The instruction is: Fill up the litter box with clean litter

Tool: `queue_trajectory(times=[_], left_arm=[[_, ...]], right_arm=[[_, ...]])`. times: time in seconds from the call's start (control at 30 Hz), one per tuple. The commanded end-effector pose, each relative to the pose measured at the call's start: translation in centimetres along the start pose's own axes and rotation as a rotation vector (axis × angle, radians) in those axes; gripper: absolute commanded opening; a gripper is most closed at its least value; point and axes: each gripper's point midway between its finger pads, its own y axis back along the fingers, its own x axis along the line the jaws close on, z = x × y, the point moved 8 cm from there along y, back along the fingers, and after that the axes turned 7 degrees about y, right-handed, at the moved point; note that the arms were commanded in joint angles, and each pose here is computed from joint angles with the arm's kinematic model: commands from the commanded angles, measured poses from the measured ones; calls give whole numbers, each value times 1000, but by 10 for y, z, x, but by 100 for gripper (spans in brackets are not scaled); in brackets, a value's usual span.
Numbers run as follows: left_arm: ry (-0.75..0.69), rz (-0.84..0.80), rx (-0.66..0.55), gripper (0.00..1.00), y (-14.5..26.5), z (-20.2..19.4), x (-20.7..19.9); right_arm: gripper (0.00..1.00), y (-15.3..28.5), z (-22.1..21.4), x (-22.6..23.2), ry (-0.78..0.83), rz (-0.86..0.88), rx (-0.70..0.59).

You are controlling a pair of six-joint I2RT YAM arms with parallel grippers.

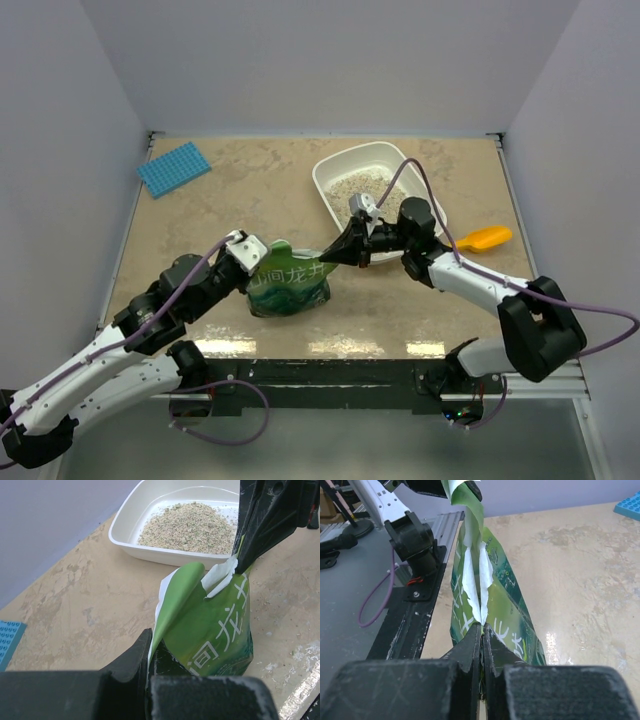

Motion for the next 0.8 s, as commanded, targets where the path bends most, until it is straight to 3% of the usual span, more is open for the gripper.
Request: queue_trajectory(times=[0.0,0.33,0.53,0.57,0.6,0.63,0.77], left_arm=[[-29,3,-74,0,6,22,6],[-185,-173,-173,0,-30,66,-10],[-165,-272,-108,0,-57,44,-25],[-154,-266,-96,4,-58,40,-25],[-128,-269,-97,20,-56,38,-26],[-113,-275,-89,27,-55,32,-27],[-21,-322,-116,38,-40,32,-32]], right_arm=[[0,14,28,12,84,-72,-66],[0,61,84,26,164,-278,-51],[0,71,57,51,55,-348,-51],[0,74,59,58,63,-355,-62],[0,75,51,58,37,-377,-54],[0,76,48,59,26,-391,-49],[0,77,48,59,-26,-419,-30]])
